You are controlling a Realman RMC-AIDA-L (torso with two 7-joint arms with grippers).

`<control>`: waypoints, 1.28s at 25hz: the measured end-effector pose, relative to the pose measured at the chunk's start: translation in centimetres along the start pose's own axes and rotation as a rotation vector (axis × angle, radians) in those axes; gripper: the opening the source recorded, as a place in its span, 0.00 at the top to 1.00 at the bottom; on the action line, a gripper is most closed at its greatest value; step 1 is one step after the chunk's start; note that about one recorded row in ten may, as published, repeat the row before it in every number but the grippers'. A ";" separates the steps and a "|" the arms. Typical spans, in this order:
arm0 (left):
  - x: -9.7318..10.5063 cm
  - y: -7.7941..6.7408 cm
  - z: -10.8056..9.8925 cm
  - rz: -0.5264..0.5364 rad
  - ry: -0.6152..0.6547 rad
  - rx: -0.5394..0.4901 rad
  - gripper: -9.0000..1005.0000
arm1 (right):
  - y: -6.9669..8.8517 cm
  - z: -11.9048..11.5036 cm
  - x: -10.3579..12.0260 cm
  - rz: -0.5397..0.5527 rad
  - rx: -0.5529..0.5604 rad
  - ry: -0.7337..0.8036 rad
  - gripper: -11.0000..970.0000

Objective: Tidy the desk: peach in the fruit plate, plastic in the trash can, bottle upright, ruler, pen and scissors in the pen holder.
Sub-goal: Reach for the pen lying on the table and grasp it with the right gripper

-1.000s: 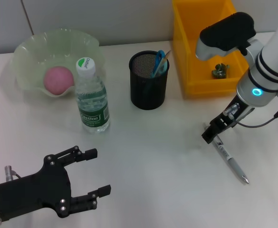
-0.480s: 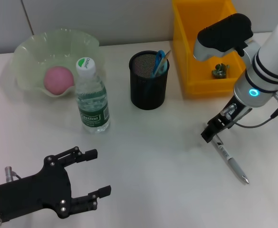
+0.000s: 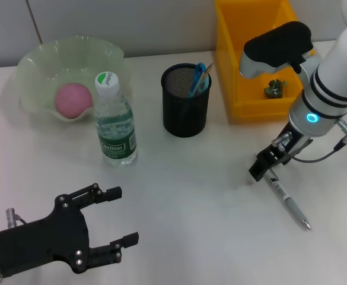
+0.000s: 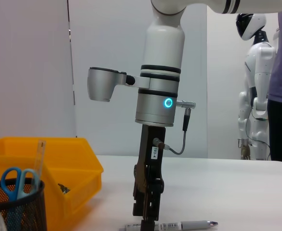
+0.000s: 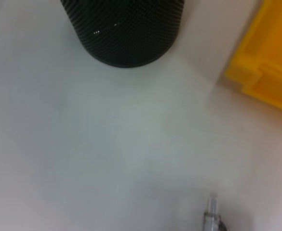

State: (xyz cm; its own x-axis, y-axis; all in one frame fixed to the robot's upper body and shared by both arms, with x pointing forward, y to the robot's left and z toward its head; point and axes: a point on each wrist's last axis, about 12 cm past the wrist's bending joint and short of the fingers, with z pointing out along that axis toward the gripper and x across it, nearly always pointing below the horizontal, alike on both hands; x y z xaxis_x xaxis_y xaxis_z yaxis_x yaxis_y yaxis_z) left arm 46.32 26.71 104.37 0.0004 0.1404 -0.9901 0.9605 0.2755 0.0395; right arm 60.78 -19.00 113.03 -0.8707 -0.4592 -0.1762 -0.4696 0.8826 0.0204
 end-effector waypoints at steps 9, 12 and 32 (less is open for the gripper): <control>-0.1 0.1 0.1 0.002 -0.001 0.002 0.20 | 0.0 0.0 -0.1 0.006 0.004 0.002 0.29; -0.1 0.1 0.1 0.003 -0.001 0.003 0.20 | -0.1 0.0 -0.2 0.012 0.001 0.007 0.30; -0.2 0.0 0.2 0.004 -0.006 0.016 0.21 | 0.1 0.4 -0.4 0.001 0.007 0.031 0.49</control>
State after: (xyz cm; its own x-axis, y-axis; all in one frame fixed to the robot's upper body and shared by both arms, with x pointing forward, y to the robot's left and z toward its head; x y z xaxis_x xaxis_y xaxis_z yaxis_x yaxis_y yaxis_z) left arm 46.39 26.53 104.52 0.0062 0.1359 -0.9907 0.9649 0.2593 0.0416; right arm 61.16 -18.65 112.69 -0.8754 -0.4609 -0.1460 -0.4676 0.8838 0.0135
